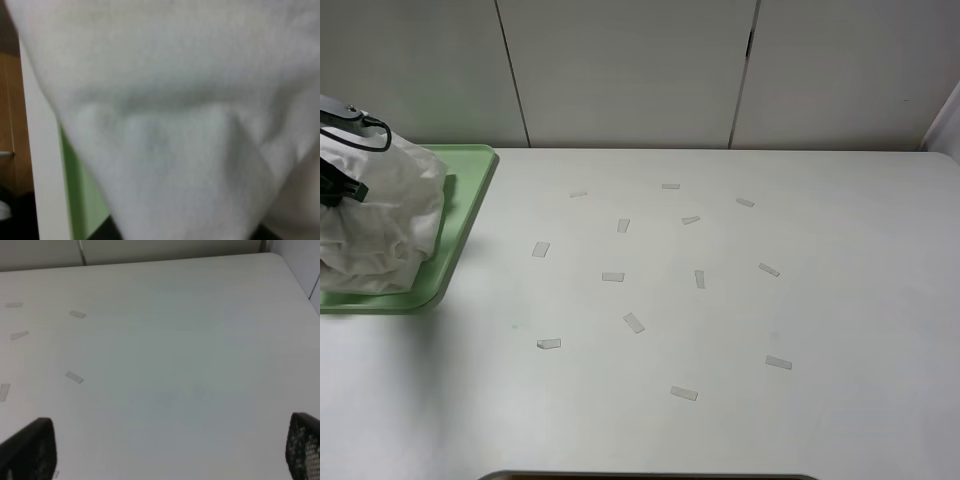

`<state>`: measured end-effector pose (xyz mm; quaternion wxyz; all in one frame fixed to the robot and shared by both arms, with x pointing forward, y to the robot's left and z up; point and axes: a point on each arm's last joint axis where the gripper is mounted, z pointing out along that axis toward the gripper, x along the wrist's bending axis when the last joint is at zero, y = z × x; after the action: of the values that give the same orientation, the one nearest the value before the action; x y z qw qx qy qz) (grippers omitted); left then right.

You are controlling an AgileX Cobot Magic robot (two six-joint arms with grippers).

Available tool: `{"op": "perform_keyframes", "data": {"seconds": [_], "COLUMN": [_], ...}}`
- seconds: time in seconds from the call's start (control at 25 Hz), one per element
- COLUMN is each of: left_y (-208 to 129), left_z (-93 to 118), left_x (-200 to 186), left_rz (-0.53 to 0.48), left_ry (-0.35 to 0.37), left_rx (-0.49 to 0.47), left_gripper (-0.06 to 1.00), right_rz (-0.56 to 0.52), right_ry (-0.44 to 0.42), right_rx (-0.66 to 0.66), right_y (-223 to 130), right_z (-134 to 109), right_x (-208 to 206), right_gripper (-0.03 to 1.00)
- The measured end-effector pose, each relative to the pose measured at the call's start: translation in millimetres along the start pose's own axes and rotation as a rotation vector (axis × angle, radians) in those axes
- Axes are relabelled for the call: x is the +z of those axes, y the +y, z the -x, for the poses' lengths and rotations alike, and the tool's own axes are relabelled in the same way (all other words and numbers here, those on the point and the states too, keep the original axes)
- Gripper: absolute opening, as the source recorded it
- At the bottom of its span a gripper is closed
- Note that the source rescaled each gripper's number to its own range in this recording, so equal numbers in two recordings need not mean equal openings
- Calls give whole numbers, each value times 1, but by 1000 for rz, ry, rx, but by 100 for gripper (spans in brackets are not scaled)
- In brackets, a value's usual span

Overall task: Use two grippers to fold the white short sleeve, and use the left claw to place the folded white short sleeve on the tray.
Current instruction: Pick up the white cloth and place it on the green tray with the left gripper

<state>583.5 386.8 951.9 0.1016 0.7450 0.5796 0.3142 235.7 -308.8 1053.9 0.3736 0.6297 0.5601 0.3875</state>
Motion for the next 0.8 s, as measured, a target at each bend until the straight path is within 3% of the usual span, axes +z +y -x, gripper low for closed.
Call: {"op": "perform_keyframes", "data": {"seconds": [0.28, 0.52, 0.64, 0.76, 0.8], "left_y": [7, 7, 10, 15, 17], "left_z": [-1, 1, 1, 0, 0], "left_x": [45, 53, 53, 53, 53], "left_rz": [-14, 7, 32, 88, 108], "left_ry": [-18, -22, -19, -10, -7], "left_rx": [31, 35, 35, 35, 34], "left_gripper": [21, 21, 27, 74, 83], "right_rz": [0, 0, 0, 0, 0], "right_ry": [0, 0, 0, 0, 0], "right_rx": [0, 0, 0, 0, 0], "right_y": [0, 0, 0, 0, 0], "right_z": [0, 0, 0, 0, 0], "right_x": [0, 0, 0, 0, 0], "right_gripper": [100, 100, 100, 100, 100]}}
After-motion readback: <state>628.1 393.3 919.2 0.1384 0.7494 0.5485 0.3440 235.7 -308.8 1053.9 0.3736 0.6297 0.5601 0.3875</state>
